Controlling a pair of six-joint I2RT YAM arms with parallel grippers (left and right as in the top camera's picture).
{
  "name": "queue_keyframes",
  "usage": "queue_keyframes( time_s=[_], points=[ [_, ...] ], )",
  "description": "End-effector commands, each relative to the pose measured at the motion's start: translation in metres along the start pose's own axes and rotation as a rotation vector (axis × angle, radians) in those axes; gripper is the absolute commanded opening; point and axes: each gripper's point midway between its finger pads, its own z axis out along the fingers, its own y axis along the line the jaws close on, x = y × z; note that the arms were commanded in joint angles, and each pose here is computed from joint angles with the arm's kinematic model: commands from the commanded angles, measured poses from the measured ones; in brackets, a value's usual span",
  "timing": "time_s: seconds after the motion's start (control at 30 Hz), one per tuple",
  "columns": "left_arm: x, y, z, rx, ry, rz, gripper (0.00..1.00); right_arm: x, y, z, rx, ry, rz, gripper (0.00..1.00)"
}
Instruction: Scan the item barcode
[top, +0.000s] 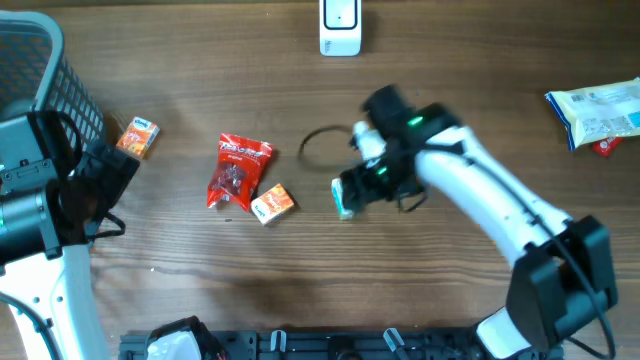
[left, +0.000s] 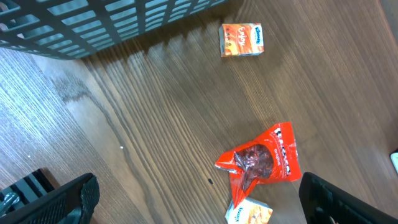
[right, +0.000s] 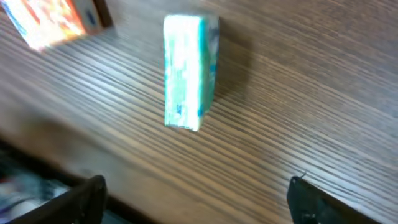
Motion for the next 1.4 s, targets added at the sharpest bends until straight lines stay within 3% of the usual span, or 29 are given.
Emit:
queue_keyframes(
  time_s=[0.0,0.13,0.3,0.6,0.77,0.87,0.97,1.37],
  points=[
    [0.000,0.000,-0.001,0.006,0.001,-0.006,1.00,-0.013,-0.011,0.000,0.314,-0.111,0.002,0.99],
    [0.000,0.001,-0.001,0.005,0.001,-0.006,1.00,-0.016,-0.001,0.009,0.365,-0.138,-0.002,0.99],
    [0.000,0.001,-0.001,0.005,0.001,-0.006,1.00,-0.017,0.025,0.029,0.220,-0.091,-0.057,0.99],
    [0.000,0.001,-0.001,0.005,0.001,-0.006,1.00,-0.020,0.020,0.066,0.224,-0.054,-0.004,0.96],
    [0.000,0.001,-0.001,0.005,0.001,-0.006,1.00,-0.025,0.018,0.067,0.233,-0.070,0.016,0.79],
    [0.000,0.001,-0.001,0.005,0.001,-0.006,1.00,-0.028,0.008,0.064,0.288,-0.094,0.037,0.55],
    [0.000,0.001,-0.001,0.005,0.001,-0.006,1.00,-0.030,0.004,0.063,0.301,-0.100,0.043,0.43],
    [0.000,0.001,-0.001,0.005,0.001,-0.006,1.00,-0.025,0.005,0.078,0.217,-0.079,0.052,0.55]
  ],
)
